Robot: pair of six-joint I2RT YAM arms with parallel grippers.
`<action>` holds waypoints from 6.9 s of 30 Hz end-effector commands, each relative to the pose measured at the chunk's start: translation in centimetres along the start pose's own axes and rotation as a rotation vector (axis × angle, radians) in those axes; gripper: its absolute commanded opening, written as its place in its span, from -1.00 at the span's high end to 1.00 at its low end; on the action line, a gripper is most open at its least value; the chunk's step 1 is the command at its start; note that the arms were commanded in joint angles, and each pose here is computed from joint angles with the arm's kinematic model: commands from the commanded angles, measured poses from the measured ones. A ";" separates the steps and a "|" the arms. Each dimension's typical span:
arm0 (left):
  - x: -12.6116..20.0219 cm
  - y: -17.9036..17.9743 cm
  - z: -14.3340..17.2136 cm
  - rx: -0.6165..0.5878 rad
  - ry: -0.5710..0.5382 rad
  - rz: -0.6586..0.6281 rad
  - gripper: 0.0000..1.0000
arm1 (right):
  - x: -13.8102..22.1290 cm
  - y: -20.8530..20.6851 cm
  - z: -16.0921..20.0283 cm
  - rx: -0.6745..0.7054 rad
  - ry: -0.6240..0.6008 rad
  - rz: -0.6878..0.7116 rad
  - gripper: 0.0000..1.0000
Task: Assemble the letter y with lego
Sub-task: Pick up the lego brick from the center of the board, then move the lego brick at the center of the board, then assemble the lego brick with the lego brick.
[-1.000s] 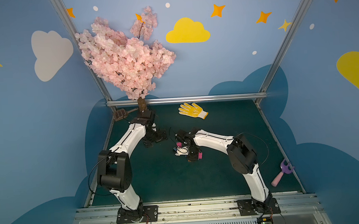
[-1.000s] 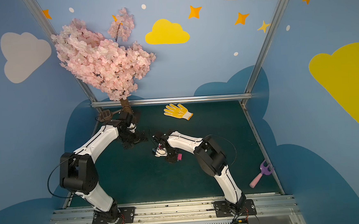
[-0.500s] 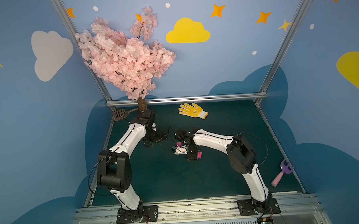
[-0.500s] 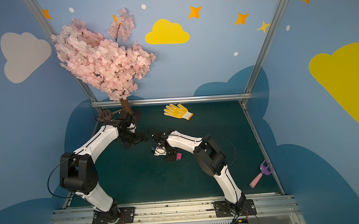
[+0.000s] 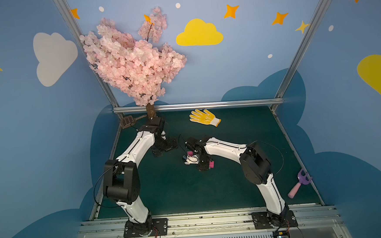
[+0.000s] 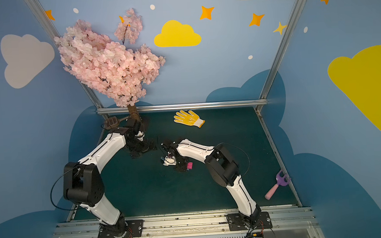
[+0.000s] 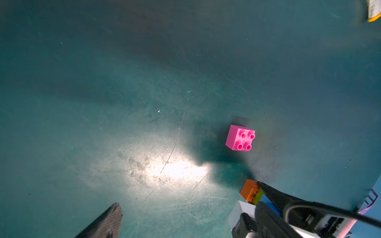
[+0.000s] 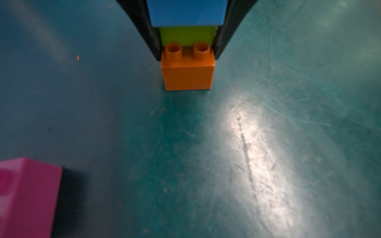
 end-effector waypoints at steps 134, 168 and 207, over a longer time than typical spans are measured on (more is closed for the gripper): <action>-12.5 -12.1 11.4 -0.272 0.192 -0.257 0.34 | 8.0 -8.6 9.6 -0.655 -0.150 0.100 1.00; 3.1 0.4 0.5 0.035 -0.082 -0.100 -0.87 | 6.2 -0.7 3.7 -0.038 -0.133 -0.010 1.00; 1.0 4.0 -1.0 0.087 0.010 -0.071 -1.00 | 2.7 3.4 -0.7 0.207 -0.004 0.028 1.00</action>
Point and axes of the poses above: each gripper's point midway between its finger pads, its own x axis back along the fingers, its own y axis along the line the jaws close on, z = x × y, the point moved 10 cm from there along x, back along the fingers, and after that the axes turned 6 degrees about -x, right-handed, at the moved point
